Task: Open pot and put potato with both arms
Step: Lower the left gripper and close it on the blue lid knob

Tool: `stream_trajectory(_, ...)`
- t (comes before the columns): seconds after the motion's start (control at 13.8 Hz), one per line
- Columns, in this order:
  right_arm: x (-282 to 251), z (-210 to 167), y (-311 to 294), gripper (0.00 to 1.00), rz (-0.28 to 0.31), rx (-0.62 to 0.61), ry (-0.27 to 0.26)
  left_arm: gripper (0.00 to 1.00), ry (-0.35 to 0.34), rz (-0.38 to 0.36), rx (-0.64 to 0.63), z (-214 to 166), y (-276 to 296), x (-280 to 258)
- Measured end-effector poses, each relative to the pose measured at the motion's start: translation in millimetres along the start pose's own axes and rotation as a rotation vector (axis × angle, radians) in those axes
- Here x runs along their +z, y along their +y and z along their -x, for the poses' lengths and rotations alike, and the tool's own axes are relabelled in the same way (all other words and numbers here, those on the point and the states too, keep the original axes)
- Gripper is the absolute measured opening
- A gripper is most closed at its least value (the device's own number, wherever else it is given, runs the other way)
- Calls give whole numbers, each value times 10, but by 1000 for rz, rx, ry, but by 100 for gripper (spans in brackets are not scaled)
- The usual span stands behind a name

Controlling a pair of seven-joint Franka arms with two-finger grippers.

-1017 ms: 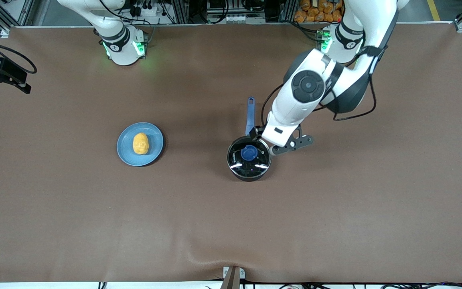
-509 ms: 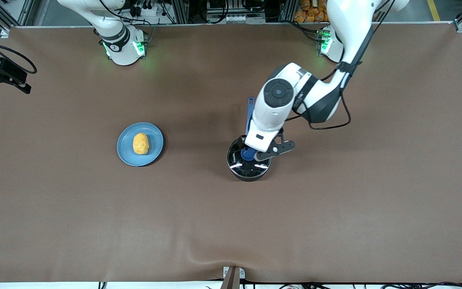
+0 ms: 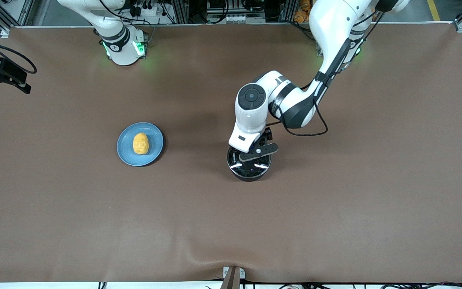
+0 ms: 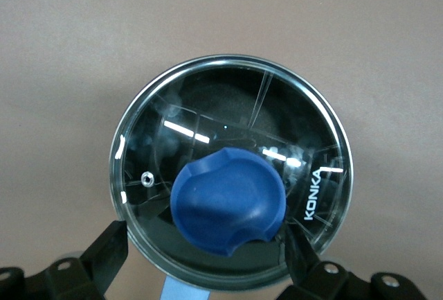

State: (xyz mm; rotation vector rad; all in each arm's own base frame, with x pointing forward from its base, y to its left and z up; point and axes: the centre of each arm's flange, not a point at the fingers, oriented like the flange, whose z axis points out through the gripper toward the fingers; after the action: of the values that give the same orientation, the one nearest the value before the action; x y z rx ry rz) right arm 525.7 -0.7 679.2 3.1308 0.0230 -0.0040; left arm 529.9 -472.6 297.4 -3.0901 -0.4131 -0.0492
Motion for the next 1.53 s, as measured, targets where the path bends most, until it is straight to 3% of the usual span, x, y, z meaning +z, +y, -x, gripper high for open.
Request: stream_trajectory(1.53, 0, 0, 1, 100, 0, 0, 0, 100, 5, 4, -1, -63, -1, 87)
